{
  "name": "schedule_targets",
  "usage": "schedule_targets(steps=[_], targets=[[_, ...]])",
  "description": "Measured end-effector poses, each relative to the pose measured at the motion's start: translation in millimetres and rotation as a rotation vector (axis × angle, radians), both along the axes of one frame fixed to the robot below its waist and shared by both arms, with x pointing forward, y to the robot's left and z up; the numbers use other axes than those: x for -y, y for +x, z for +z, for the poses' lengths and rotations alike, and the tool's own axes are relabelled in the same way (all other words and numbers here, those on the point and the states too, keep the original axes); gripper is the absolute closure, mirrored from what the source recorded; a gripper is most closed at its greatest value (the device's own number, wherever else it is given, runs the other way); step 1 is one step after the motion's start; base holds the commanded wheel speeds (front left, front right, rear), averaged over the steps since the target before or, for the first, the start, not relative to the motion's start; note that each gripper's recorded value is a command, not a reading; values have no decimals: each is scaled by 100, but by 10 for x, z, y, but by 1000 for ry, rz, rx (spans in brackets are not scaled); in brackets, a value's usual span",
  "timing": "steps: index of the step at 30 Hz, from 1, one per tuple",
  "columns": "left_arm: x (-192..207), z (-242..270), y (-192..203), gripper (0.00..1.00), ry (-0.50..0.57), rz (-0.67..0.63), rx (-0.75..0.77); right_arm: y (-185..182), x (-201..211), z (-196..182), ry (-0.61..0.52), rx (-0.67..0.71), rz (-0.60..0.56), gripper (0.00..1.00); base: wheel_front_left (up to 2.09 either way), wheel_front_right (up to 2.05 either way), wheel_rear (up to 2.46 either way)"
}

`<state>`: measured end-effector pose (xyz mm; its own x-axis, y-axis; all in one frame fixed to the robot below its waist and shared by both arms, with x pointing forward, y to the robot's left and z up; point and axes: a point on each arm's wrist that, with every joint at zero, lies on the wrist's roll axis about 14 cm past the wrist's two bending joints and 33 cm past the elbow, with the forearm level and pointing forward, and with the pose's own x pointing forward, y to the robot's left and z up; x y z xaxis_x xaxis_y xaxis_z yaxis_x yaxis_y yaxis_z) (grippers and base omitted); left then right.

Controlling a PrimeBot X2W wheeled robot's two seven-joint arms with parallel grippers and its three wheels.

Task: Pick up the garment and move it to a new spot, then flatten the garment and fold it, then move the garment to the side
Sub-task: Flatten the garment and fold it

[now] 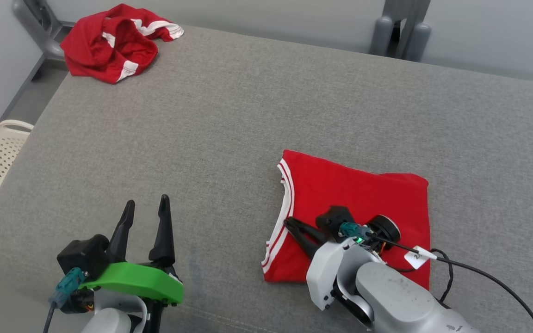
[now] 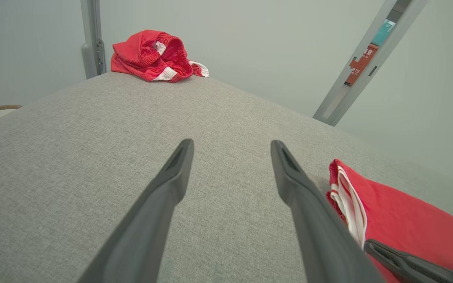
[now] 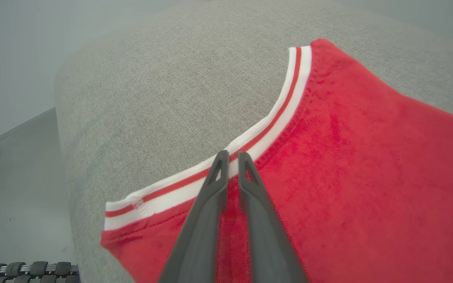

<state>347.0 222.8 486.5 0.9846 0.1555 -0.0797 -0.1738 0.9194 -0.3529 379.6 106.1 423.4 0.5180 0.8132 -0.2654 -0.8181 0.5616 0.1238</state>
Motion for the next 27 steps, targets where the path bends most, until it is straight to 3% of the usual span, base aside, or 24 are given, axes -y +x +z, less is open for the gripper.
schedule_targets(steps=[9, 16, 17, 18, 19, 20, 27], targets=[[-185, -90, -100, 0, -9, 71, -27, -198, -220, -291, -126, -29, 155, 100, 0, 0, 0], [-224, -108, -87, 0, -9, 86, -29, -184, -297, -244, -101, -21, 177, 100, 0, 0, 0], [-215, -105, -76, 0, -8, 82, -27, -160, -301, -203, -84, -13, 170, 73, 0, 0, 0], [-201, -99, -60, 0, -5, 74, -24, -121, -302, -148, -63, -3, 158, 65, 0, 0, 0], [-187, -87, -39, 0, -1, 68, -19, -67, -295, -85, -41, 8, 141, 9, 0, 0, 0], [-171, -66, -12, 0, 3, 59, -12, 0, -279, -13, -16, 20, 118, 0, 0, 0, 0], [-8, 145, 217, 0, 14, -3, 65, 546, 140, 355, 78, 87, -116, 0, 0, 0, 0]])
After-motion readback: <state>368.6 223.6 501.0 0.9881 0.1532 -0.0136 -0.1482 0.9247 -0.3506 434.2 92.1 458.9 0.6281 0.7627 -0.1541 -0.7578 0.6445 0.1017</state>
